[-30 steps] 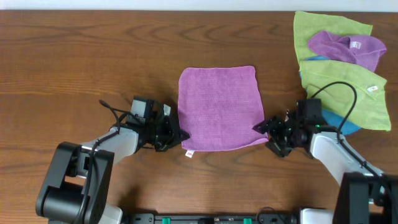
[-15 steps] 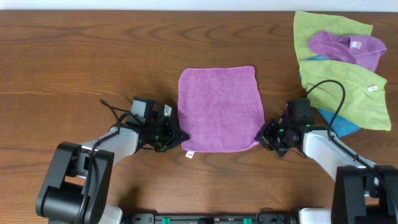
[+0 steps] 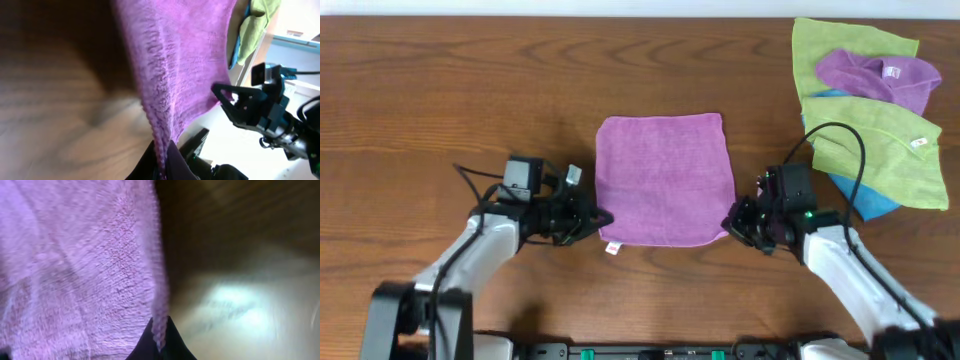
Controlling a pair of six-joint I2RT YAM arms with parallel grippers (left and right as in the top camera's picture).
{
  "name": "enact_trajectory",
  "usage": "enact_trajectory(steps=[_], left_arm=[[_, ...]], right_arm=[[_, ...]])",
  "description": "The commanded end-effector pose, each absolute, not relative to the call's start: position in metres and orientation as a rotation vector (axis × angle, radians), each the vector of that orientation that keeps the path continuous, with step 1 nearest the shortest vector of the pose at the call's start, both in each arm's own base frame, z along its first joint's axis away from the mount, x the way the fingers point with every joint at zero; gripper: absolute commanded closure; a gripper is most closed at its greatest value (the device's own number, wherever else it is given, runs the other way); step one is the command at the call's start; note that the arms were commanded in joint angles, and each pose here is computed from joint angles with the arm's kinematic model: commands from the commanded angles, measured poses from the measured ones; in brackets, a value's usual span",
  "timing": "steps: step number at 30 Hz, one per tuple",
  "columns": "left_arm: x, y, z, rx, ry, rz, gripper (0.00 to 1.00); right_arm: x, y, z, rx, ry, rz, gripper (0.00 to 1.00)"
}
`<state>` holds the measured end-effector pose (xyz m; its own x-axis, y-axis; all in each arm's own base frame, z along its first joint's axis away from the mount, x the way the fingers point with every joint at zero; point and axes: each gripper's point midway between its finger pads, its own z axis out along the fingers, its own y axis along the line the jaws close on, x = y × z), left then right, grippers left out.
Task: Fold the cloth
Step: 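Lift the bottom corners with both grippers and fold them up over the top half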
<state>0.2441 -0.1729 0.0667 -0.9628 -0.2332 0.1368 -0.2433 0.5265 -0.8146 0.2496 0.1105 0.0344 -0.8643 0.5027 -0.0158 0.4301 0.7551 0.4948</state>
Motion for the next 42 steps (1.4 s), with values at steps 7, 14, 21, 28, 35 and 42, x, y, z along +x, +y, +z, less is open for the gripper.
enact_trajectory(steps=[7, 14, 21, 28, 35, 42], left_arm=[[0.221, -0.166, 0.082, 0.329, -2.770, 1.447, 0.94], [0.228, -0.161, 0.093, 0.392, -2.840, 1.439, 0.94], [0.266, -0.155, 0.103, 0.562, -2.935, 1.487, 0.94], [0.292, -0.137, 0.093, 0.697, -3.100, 1.369, 0.94], [0.317, -0.138, 0.076, 0.706, -3.123, 1.396, 0.94], [0.343, -0.139, 0.064, 0.740, -3.148, 1.420, 0.94]], right_arm=[[0.222, 0.123, 0.075, 0.627, 2.758, 0.752, 0.98], [0.234, 0.113, 0.095, 0.610, 2.629, 0.702, 0.99], [0.277, 0.118, 0.087, 0.589, 2.542, 0.685, 0.99], [0.311, 0.123, 0.063, 0.583, 2.509, 0.667, 0.98], [0.332, 0.119, 0.057, 0.565, 2.448, 0.613, 0.99], [0.354, 0.119, 0.054, 0.546, 2.387, 0.597, 0.99]])
